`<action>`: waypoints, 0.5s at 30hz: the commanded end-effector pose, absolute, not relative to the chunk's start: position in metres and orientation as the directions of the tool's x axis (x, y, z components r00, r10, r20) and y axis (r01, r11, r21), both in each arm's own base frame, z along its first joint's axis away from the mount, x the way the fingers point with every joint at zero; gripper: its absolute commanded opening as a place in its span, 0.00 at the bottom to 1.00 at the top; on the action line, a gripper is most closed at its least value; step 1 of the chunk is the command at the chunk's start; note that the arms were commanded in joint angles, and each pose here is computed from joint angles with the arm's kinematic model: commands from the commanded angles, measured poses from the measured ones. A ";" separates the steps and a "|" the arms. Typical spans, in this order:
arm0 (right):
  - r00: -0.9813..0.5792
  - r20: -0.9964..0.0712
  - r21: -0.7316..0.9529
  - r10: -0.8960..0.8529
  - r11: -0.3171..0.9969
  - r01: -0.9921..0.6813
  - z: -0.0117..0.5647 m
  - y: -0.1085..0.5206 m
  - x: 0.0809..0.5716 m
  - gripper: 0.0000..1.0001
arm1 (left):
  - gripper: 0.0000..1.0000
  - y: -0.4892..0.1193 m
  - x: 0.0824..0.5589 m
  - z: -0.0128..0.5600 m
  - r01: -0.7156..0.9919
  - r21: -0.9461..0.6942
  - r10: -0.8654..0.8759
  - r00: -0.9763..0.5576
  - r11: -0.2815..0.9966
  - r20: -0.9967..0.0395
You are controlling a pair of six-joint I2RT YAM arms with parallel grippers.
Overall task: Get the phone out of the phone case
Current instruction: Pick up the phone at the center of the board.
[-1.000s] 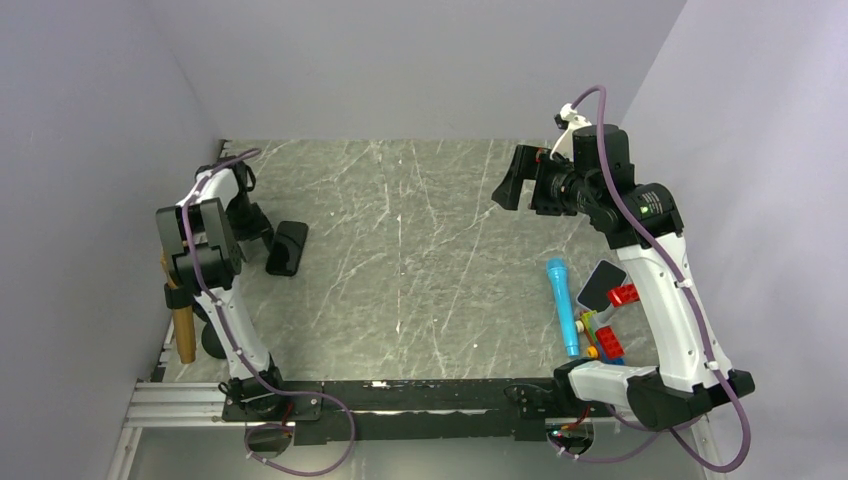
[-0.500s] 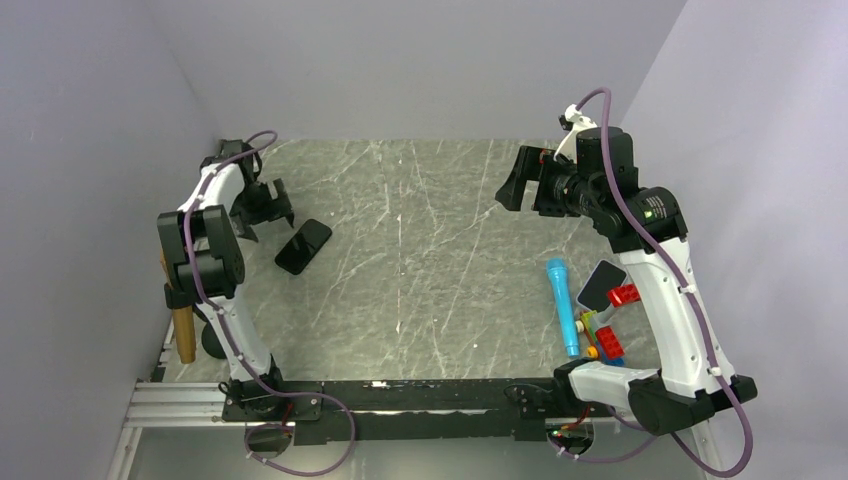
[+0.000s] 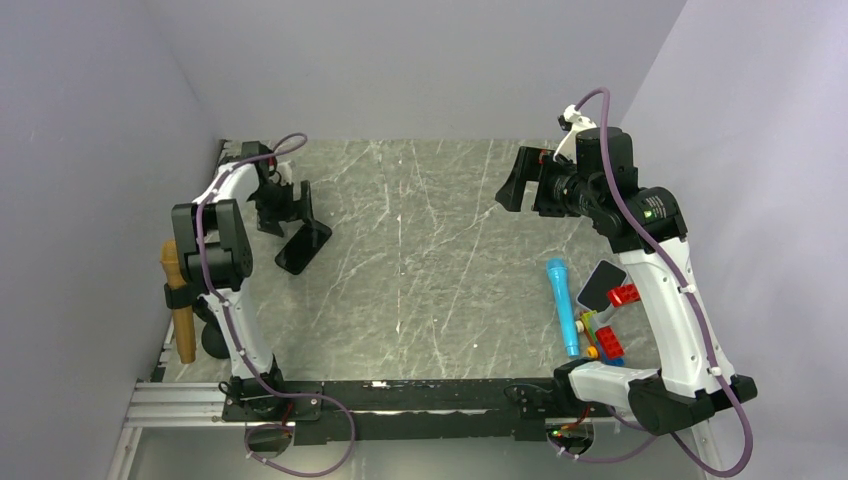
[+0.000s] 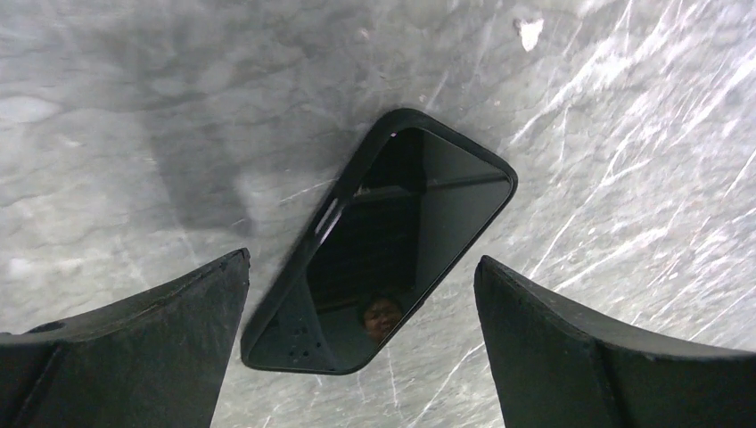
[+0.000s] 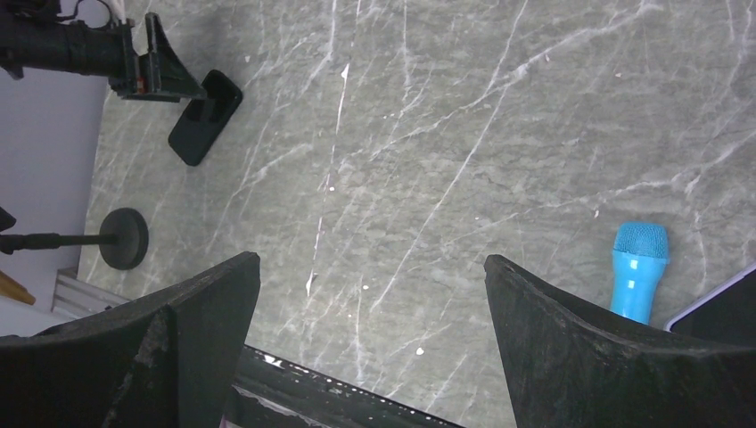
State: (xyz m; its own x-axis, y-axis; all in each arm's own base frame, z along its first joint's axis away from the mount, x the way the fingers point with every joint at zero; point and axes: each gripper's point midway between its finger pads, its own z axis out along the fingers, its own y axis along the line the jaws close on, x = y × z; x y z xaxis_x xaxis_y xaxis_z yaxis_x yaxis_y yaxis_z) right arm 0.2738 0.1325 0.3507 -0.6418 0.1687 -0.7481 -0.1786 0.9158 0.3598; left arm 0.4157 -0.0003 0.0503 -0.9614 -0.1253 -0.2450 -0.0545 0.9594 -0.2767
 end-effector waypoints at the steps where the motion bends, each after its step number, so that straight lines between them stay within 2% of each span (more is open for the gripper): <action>1: -0.618 -0.769 0.360 0.163 0.910 -0.208 0.360 0.134 0.273 1.00 | 0.99 -0.027 0.410 0.050 0.055 -0.340 -0.039 -0.964 0.939 -0.262; 6: -0.613 -0.771 0.365 0.173 0.908 -0.204 0.359 0.134 0.272 1.00 | 1.00 -0.035 0.392 0.040 -0.006 -0.306 -0.070 -0.978 0.952 -0.197; 10: -0.607 -0.775 0.360 0.173 0.911 -0.200 0.360 0.131 0.269 1.00 | 0.99 -0.037 0.375 0.029 -0.010 -0.150 -0.034 -0.987 0.989 -0.155; 15: -0.598 -0.780 0.368 0.182 0.907 -0.203 0.362 0.130 0.264 1.00 | 0.99 -0.044 0.357 0.017 -0.048 -0.048 -0.052 -0.995 0.998 -0.090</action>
